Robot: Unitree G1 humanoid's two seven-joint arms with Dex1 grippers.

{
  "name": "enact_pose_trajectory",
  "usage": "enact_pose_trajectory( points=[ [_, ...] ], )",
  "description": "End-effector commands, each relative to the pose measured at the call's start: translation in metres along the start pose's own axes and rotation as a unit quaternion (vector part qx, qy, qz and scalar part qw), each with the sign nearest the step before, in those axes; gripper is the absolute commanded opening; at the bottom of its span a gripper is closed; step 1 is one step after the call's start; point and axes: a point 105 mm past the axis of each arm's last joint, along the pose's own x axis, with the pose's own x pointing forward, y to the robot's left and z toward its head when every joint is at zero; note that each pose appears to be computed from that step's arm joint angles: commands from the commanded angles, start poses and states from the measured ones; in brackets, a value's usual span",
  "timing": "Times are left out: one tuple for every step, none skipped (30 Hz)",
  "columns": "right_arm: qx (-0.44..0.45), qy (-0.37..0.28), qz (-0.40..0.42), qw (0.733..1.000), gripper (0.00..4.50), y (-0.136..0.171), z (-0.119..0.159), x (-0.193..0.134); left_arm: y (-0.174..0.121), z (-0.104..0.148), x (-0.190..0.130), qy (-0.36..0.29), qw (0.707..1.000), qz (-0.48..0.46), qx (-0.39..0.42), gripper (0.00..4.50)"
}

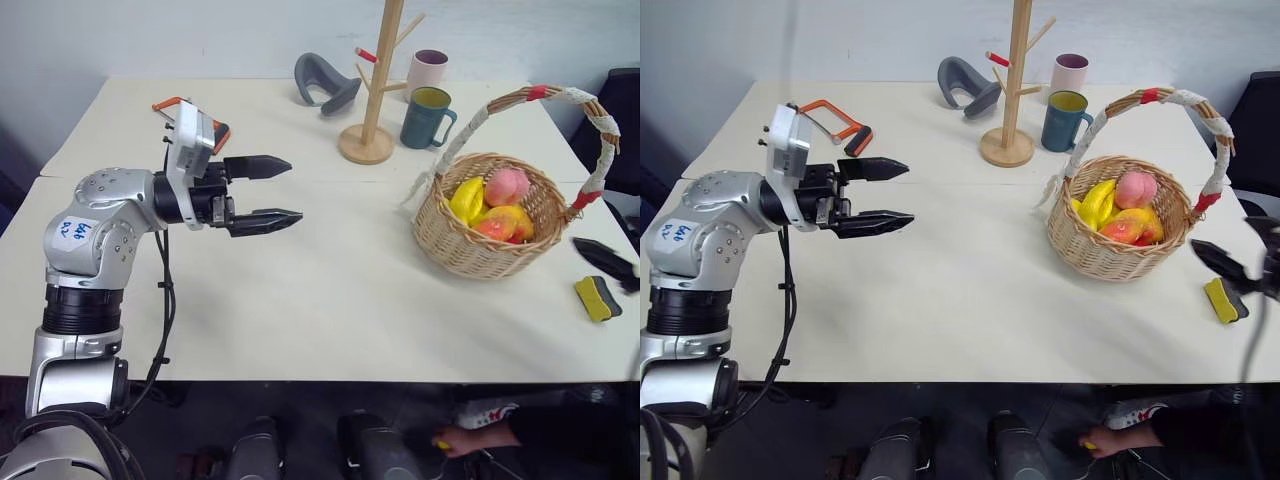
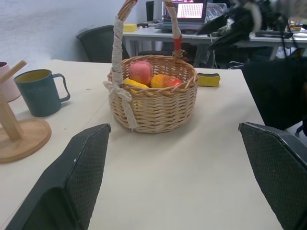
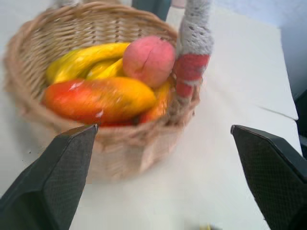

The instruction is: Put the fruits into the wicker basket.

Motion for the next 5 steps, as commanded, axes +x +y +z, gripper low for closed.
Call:
enact_pose_trajectory(
  points=[
    [0.012,-0.007,0.021,1.000,4.49,-0.0047,0.0200,-0.0365,0.0037,0.0115,-0.0101,-0.006,1.000,0.005,0.027,4.50],
    [0.021,-0.002,0.028,0.999,4.49,-0.0051,0.0184,-0.0417,0.0045,0.0123,-0.0095,-0.007,1.000,0.004,0.026,4.50],
    [0.023,0.001,0.027,0.999,4.49,-0.0059,0.0163,-0.0434,0.0048,0.0124,-0.0086,-0.008,1.000,0.002,0.028,4.50],
    [0.024,0.003,0.026,0.999,4.49,-0.0066,0.0148,-0.0442,0.0050,0.0124,-0.0082,-0.008,1.000,0.001,0.030,4.50],
    [0.024,0.005,0.022,0.999,4.49,-0.0084,0.0132,-0.0443,0.0050,0.0116,-0.0064,-0.007,0.999,0.000,0.031,4.50]
  ],
)
